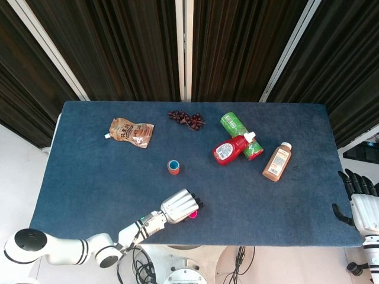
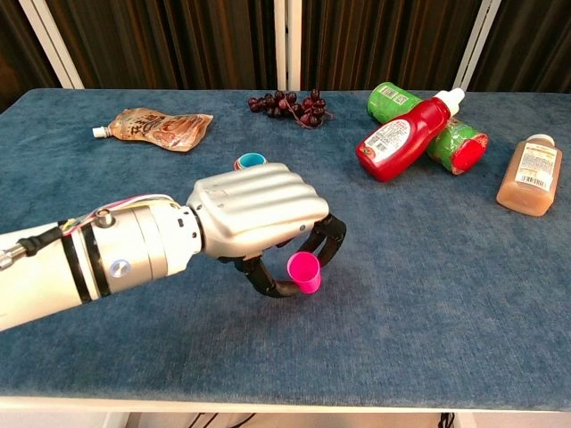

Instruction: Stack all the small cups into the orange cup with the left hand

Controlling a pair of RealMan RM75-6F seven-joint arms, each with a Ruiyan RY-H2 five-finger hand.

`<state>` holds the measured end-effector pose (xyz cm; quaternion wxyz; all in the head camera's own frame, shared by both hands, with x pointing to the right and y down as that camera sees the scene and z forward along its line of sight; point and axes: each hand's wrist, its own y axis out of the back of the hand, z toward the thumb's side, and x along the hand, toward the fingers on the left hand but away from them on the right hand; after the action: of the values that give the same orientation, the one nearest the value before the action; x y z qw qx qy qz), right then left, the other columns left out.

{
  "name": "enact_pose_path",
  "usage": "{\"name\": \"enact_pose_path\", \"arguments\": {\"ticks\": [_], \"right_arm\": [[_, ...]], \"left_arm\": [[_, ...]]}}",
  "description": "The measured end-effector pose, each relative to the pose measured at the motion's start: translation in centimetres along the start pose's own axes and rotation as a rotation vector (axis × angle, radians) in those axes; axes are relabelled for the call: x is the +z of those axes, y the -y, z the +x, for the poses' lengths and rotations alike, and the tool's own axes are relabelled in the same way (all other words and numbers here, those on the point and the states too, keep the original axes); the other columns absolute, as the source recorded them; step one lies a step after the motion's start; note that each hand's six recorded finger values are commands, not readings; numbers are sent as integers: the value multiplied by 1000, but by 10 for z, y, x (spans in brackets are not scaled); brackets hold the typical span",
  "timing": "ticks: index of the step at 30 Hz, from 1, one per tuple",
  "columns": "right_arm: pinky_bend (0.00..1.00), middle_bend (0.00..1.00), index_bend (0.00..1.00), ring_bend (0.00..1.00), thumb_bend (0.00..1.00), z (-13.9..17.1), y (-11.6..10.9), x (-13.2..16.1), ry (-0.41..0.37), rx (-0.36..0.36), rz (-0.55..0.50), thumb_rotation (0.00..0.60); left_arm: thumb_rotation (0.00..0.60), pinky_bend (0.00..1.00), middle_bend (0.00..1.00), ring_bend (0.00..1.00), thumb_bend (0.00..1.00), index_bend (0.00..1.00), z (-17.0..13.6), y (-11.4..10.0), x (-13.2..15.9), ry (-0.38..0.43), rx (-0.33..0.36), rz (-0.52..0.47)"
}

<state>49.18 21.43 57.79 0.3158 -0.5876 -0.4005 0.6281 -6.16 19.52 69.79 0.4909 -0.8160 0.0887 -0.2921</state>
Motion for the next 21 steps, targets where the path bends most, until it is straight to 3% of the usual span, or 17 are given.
{"name": "enact_pose_path", "arguments": {"ticks": [5, 12, 21], "right_arm": [[0, 0, 0, 0, 323, 0, -2, -1, 1, -5, -1, 600], [0, 0, 0, 0, 323, 0, -2, 1, -4, -4, 0, 600], [0, 0, 0, 0, 323, 1, 0, 4, -7, -1, 3, 600]], "left_arm": [[600, 716, 541, 580, 273, 532, 0, -22, -11, -46, 35, -90], [600, 719, 541, 580, 272, 533, -7, -57, -49, -152, 91, -115], [600, 720, 541, 580, 274, 534, -13, -71, -113, -364, 86, -197]]}}
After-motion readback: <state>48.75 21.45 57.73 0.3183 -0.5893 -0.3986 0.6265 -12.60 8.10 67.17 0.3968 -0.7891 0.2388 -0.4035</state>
